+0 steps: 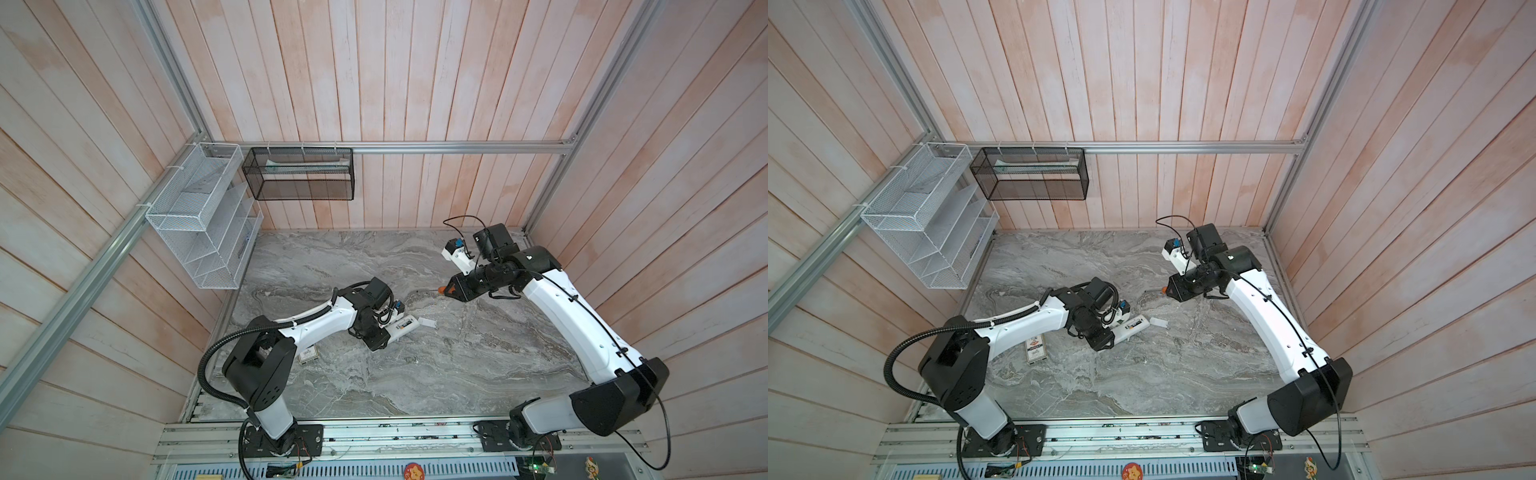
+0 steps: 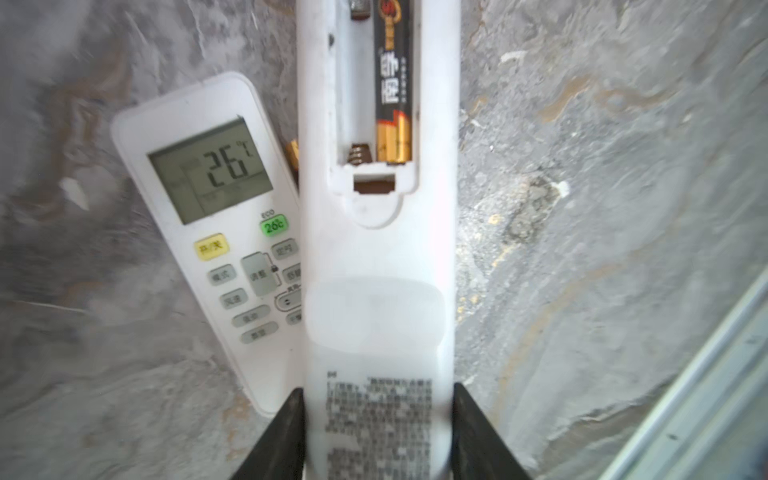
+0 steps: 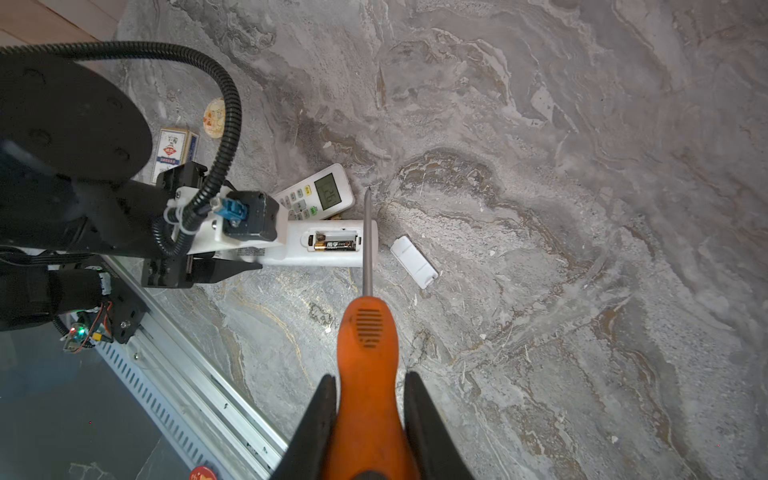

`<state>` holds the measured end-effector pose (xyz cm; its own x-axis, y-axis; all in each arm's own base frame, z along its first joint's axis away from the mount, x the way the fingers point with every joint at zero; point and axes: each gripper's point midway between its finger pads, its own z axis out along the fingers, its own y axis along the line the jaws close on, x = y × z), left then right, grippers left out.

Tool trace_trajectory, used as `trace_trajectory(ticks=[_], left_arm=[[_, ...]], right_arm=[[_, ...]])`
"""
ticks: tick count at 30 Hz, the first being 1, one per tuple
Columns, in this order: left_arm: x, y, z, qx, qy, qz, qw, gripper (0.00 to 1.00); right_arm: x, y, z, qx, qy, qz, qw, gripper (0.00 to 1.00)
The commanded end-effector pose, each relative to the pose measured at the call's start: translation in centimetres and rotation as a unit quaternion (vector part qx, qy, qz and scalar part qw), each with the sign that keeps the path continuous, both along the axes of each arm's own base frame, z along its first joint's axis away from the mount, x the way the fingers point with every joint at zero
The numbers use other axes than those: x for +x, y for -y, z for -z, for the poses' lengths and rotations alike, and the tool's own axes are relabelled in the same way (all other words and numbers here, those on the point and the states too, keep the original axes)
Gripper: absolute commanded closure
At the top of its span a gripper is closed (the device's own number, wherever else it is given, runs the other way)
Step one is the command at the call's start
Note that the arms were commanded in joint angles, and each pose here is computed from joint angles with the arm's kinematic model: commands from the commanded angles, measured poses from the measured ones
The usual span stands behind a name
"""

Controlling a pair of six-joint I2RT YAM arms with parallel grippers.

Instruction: Unload the batteries from the remote control

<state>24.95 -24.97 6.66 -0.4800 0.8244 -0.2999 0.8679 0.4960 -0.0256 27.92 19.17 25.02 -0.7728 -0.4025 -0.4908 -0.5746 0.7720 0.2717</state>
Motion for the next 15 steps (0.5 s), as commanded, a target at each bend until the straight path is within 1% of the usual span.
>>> trace_trajectory(ticks=[1, 2, 3, 5, 7, 8, 9, 10, 12, 15], left_arm=[[2.8, -1.0, -0.8, 0.042, 0.142, 0.057, 0.987, 1.00], [2.5, -0.7, -1.0, 0.033, 0.159, 0.084, 0.983, 1.00], [1.6, -0.3, -1.2, 0.015, 0.164, 0.126, 0.978, 1.00], [-0.2, 0.2, -1.2, -0.007, 0.182, 0.215, 0.959, 0.99], [-1.3, 0.1, -1.0, -0.015, 0.203, 0.266, 0.942, 0.98], [-1.8, 0.0, -0.7, -0.018, 0.206, 0.283, 0.936, 0.98], [-2.3, -0.1, -0.4, -0.021, 0.203, 0.299, 0.932, 0.99], [-2.9, -0.2, -0.1, -0.024, 0.193, 0.311, 0.930, 1.00], [-3.9, -0.2, 0.4, -0.033, 0.172, 0.318, 0.932, 1.00], [-5.0, -0.3, 0.6, -0.043, 0.165, 0.328, 0.929, 1.00]], right_arm=[[-3.0, 0.3, 0.6, -0.001, -0.034, -0.048, 0.998, 1.00], [-3.6, 0.4, 0.5, -0.005, -0.024, -0.071, 0.997, 1.00], [-3.9, 0.3, 0.2, -0.004, -0.007, -0.095, 0.995, 1.00], [-4.4, 0.4, 0.1, -0.010, 0.038, -0.149, 0.988, 1.00], [-3.9, 1.1, 0.8, -0.036, 0.091, -0.172, 0.980, 1.00], [-4.7, 0.7, 0.9, -0.033, 0.119, -0.234, 0.964, 1.00], [-5.8, 0.1, 0.9, -0.020, 0.141, -0.301, 0.943, 1.00], [-6.4, -0.3, 1.1, -0.011, 0.157, -0.341, 0.927, 1.00], [-7.3, -0.7, 2.3, -0.003, 0.172, -0.406, 0.897, 1.00], [-6.6, -0.7, 4.0, -0.022, 0.180, -0.441, 0.879, 1.00]])
